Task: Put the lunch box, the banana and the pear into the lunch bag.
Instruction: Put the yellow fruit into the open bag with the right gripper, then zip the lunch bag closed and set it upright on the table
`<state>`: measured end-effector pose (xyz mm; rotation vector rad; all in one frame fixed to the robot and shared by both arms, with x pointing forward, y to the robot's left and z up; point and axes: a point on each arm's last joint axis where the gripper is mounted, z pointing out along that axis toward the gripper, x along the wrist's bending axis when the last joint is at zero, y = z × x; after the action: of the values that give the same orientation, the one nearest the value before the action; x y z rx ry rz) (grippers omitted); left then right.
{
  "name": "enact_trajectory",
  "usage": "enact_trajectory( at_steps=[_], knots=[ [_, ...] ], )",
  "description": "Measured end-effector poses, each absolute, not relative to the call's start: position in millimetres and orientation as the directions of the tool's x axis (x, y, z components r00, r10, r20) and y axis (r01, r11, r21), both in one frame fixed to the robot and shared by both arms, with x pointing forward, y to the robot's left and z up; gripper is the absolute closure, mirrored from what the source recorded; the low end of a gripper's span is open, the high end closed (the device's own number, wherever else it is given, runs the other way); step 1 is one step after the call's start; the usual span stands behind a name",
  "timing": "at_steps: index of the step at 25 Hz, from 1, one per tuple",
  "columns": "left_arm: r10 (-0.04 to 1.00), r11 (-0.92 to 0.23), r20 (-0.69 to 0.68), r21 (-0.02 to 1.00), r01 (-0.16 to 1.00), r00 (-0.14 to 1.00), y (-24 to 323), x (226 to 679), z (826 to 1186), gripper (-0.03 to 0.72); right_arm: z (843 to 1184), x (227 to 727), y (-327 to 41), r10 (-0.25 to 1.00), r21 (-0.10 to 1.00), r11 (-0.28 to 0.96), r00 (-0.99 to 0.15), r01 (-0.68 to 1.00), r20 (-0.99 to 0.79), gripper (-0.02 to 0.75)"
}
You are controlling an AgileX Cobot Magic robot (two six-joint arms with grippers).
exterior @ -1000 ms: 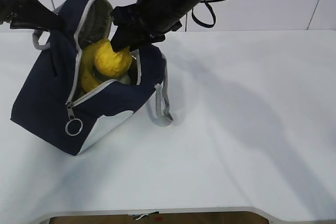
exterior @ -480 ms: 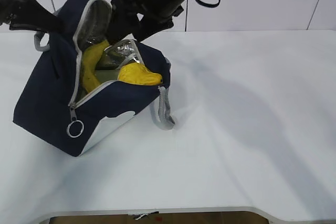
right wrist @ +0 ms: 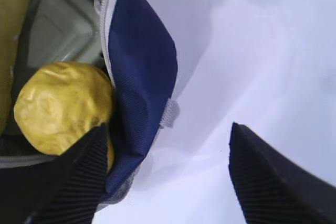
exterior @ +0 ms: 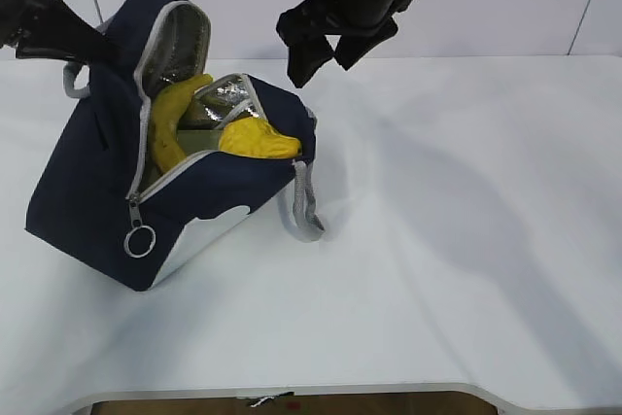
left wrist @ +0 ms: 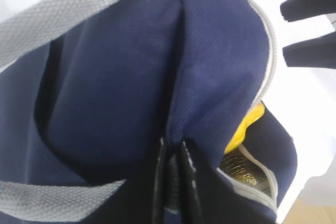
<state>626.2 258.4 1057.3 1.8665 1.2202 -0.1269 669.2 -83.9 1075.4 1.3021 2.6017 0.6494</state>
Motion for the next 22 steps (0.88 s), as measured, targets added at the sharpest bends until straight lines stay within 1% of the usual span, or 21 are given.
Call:
enact_trajectory(
  at_steps=[5, 7, 13, 22],
  knots=[
    [0.689, -0.138, -0.51, 0.605, 0.784, 0.515, 258, 625, 1057, 0.665, 1066, 672, -82, 0.802, 0.43, 0.515, -0.593, 0.742, 0.064, 0.174],
    [0.688, -0.139, -0.511, 0.605, 0.784, 0.515, 258, 625, 1057, 0.665, 1057, 674, -81, 0.804, 0.411, 0.516, -0.591, 0.751, 0.07, 0.187],
    [0.687, -0.14, -0.511, 0.604, 0.785, 0.516, 258, 625, 1057, 0.665, 1046, 677, -79, 0.808, 0.39, 0.513, -0.583, 0.765, 0.08, 0.225],
    [0.692, -0.15, -0.503, 0.601, 0.785, 0.518, 259, 625, 1056, 0.665, 1030, 681, -78, 0.827, 0.359, 0.49, -0.554, 0.795, 0.098, 0.235]
  ],
)
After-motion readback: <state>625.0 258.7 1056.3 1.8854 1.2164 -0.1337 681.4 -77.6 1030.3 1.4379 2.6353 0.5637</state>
